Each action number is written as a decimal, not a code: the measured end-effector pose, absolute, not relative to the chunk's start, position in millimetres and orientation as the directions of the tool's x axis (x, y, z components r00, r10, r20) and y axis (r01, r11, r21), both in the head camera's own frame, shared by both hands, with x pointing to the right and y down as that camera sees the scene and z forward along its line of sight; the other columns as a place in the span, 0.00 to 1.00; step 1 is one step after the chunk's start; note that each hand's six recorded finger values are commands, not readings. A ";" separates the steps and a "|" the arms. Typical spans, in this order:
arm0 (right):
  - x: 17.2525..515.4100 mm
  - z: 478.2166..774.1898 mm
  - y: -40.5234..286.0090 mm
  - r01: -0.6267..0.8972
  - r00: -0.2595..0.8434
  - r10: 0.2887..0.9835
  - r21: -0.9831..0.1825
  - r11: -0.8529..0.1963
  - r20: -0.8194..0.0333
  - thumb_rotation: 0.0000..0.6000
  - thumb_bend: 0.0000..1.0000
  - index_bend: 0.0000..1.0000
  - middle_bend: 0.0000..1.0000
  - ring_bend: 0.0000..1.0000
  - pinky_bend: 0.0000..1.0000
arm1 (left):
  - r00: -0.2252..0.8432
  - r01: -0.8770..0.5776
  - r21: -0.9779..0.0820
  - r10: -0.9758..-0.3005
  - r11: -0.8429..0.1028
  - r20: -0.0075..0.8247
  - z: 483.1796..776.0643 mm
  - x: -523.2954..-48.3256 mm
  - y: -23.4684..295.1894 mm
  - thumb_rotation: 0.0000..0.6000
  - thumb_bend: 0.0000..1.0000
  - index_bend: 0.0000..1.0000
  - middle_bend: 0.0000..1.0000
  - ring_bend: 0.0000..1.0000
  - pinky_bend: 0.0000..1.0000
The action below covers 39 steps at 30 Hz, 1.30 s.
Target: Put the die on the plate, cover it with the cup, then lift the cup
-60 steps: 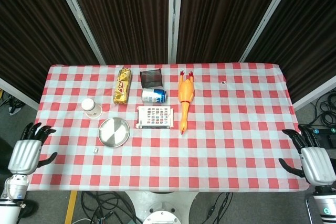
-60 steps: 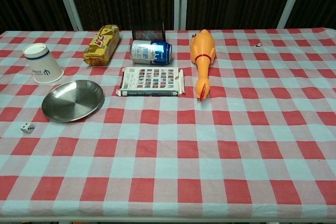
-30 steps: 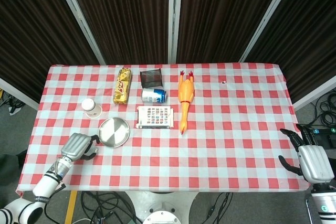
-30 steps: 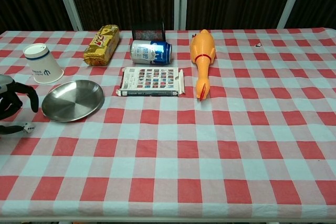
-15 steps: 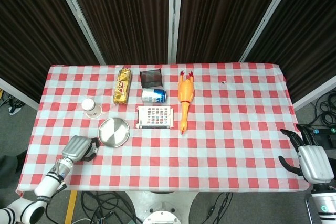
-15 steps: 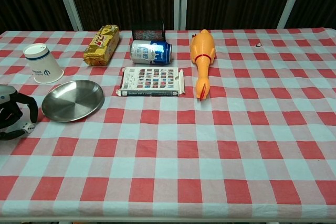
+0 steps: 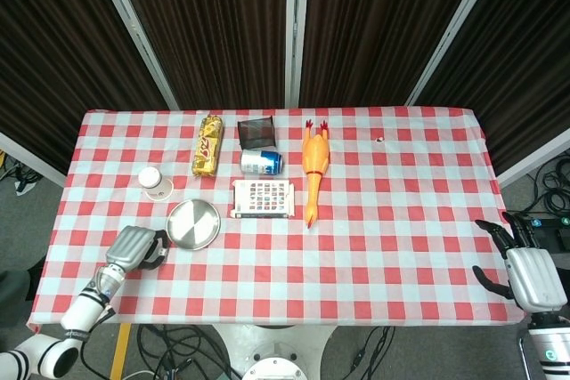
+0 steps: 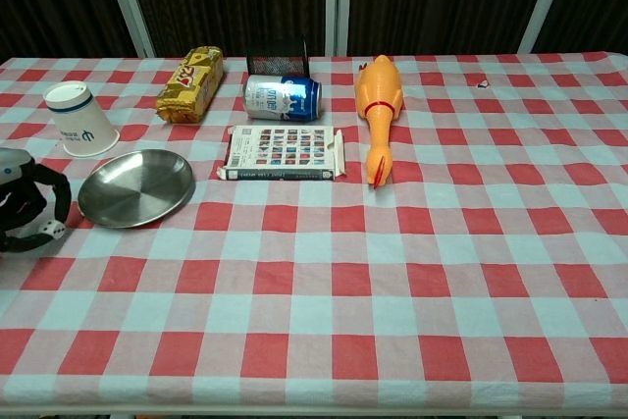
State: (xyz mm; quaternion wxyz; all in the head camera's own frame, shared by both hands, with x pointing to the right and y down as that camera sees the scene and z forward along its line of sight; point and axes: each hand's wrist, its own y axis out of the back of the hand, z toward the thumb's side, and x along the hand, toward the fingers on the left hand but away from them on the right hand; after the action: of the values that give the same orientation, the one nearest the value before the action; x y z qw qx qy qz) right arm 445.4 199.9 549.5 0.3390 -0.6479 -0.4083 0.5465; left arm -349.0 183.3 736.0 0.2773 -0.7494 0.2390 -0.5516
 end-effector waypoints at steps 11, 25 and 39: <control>451.4 549.9 201.9 0.163 0.060 0.899 -0.885 -0.437 -0.433 1.00 0.19 0.18 0.24 0.00 0.01 | 0.348 -0.061 -0.716 -0.687 -0.696 0.638 741.1 -302.4 143.1 1.00 0.37 0.53 0.81 0.77 0.85; 453.7 547.9 201.8 0.161 0.051 0.902 -0.887 -0.432 -0.430 1.00 0.20 0.18 0.24 0.00 0.01 | 0.296 -0.073 -0.747 -0.729 -0.661 0.617 749.7 -292.4 126.2 1.00 0.18 0.27 0.76 0.75 0.85; 453.5 547.3 201.1 0.160 0.058 0.903 -0.889 -0.430 -0.426 1.00 0.20 0.18 0.24 0.00 0.01 | -0.061 -0.253 -0.794 -0.810 -0.552 0.583 729.5 -404.0 109.2 1.00 0.19 0.36 0.46 0.43 0.60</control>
State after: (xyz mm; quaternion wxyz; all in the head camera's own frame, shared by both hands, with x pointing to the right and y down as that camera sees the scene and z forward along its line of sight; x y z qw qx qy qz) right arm 453.5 201.1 547.3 0.3387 -0.6436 -0.4126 0.5484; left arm -404.0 109.2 729.5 0.2321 -0.6447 0.4124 -0.6004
